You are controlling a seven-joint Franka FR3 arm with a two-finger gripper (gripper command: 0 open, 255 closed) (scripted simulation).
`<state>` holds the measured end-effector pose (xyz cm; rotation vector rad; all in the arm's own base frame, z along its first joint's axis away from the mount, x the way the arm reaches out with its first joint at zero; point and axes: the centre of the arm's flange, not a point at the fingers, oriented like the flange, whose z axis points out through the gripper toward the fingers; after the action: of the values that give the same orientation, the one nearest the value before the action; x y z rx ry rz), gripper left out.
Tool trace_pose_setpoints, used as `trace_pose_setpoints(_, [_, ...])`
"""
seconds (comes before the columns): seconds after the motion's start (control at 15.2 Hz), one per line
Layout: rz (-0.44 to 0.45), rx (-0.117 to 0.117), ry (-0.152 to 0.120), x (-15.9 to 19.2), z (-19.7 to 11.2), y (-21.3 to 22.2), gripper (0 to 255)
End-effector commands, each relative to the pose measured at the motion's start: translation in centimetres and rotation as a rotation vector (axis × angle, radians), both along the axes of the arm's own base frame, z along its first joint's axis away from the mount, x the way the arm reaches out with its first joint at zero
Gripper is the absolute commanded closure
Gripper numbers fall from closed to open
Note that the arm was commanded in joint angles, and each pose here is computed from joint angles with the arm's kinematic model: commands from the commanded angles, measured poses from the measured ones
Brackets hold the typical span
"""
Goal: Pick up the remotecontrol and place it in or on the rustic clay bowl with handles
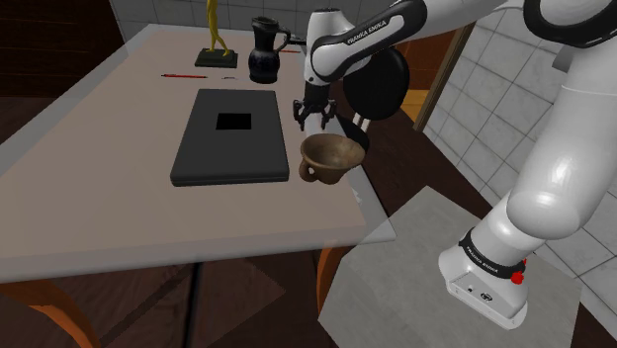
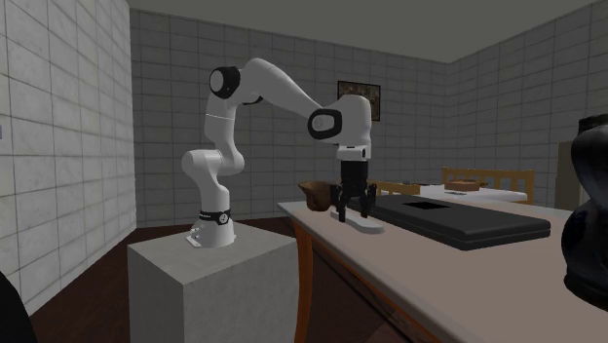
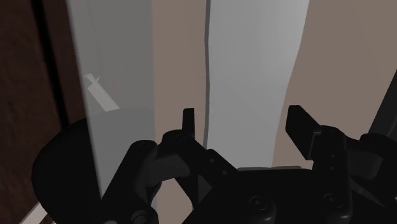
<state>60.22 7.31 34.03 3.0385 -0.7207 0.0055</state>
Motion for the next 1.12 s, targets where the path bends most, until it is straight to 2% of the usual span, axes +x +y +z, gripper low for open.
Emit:
trace_pose_setpoints(0.0, [0.000,0.000,0.000,0.0,0.9,0.0,255])
trace_pose_setpoints(1.06, [0.000,0.000,0.000,0.0,9.4,0.0,255])
